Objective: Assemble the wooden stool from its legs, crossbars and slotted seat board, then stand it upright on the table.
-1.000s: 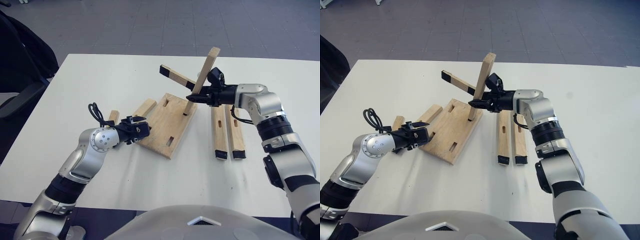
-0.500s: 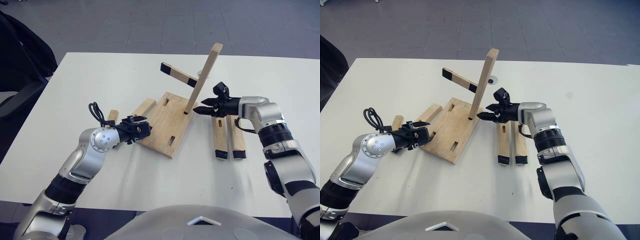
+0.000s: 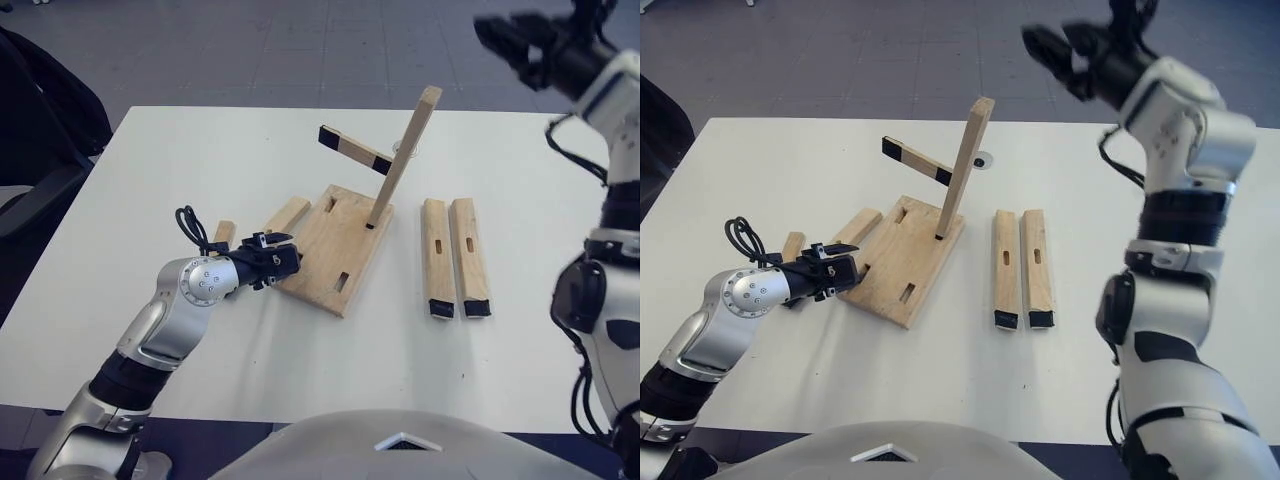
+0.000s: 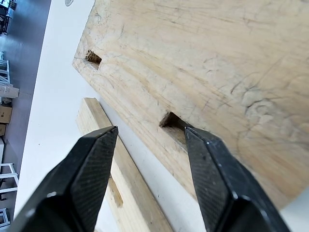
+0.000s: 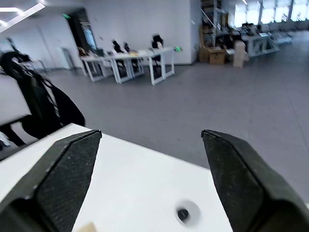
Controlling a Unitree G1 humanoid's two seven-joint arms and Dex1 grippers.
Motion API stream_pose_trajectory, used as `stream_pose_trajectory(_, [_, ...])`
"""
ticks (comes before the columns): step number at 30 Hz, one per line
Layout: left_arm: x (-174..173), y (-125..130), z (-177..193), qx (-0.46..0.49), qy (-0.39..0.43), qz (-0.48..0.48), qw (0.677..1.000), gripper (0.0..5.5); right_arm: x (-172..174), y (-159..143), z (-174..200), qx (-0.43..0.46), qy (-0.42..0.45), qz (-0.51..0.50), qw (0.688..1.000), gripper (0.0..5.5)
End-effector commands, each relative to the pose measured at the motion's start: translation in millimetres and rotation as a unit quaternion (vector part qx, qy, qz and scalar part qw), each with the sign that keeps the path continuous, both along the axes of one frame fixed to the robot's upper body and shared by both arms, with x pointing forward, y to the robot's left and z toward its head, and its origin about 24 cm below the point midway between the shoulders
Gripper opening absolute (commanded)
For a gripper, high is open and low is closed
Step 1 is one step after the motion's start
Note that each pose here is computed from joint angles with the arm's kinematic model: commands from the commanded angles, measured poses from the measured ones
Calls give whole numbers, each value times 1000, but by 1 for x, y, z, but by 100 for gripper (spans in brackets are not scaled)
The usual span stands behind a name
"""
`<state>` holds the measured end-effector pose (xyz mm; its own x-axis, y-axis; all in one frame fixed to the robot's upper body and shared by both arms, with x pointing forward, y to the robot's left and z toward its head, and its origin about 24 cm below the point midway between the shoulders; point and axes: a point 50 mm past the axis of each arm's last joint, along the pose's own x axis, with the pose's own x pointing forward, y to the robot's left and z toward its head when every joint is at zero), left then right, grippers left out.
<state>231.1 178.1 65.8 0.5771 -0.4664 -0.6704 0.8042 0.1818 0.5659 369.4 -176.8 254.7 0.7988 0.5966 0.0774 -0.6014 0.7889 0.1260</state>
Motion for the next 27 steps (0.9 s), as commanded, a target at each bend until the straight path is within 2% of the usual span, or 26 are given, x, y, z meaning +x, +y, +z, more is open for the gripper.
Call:
stream_pose_trajectory(1, [-13, 0, -25, 13, 68, -3, 998, 257, -3, 41, -5, -8, 17, 57, 998, 346])
stream_pose_trajectory(5, [-17, -3, -27, 11, 70, -4, 997, 257, 1, 60, -17, -5, 25, 71, 997, 346])
stream_pose_trajectory(12, [-19, -5, -29, 8, 74, -5, 997, 257, 11, 75, -11, 6, 8, 78, 997, 346])
stream_pose_trajectory(14, [-18, -5, -29, 9, 73, -5, 997, 257, 10, 72, 21, 49, -50, 80, 994, 346])
stream_pose_trajectory(17, [-19, -5, -29, 9, 75, -5, 997, 257, -9, 61, 95, 151, -199, 91, 964, 346])
stream_pose_trajectory(19, [-21, -6, -30, 8, 77, -6, 997, 257, -17, 56, 121, 180, -248, 88, 948, 346])
stream_pose_trajectory(20, [-22, -6, -30, 8, 78, -6, 997, 257, -15, 55, 122, 175, -249, 82, 949, 346])
stream_pose_trajectory(22, [-23, -5, -30, 8, 78, -7, 997, 257, 1, 62, 92, 133, -191, 71, 970, 346])
stream_pose_trajectory(23, [-24, -5, -30, 8, 78, -6, 997, 257, 13, 70, 47, 92, -113, 79, 986, 346])
stream_pose_trajectory(24, [-24, -5, -30, 8, 78, -6, 997, 257, 15, 78, -20, 42, -3, 104, 994, 346])
stream_pose_trajectory(26, [-23, -6, -30, 9, 77, -4, 997, 257, -12, 74, -134, -31, 190, 127, 973, 346])
stream_pose_trajectory(27, [-22, -6, -30, 9, 76, -4, 997, 257, -33, 68, -169, -51, 257, 131, 956, 346])
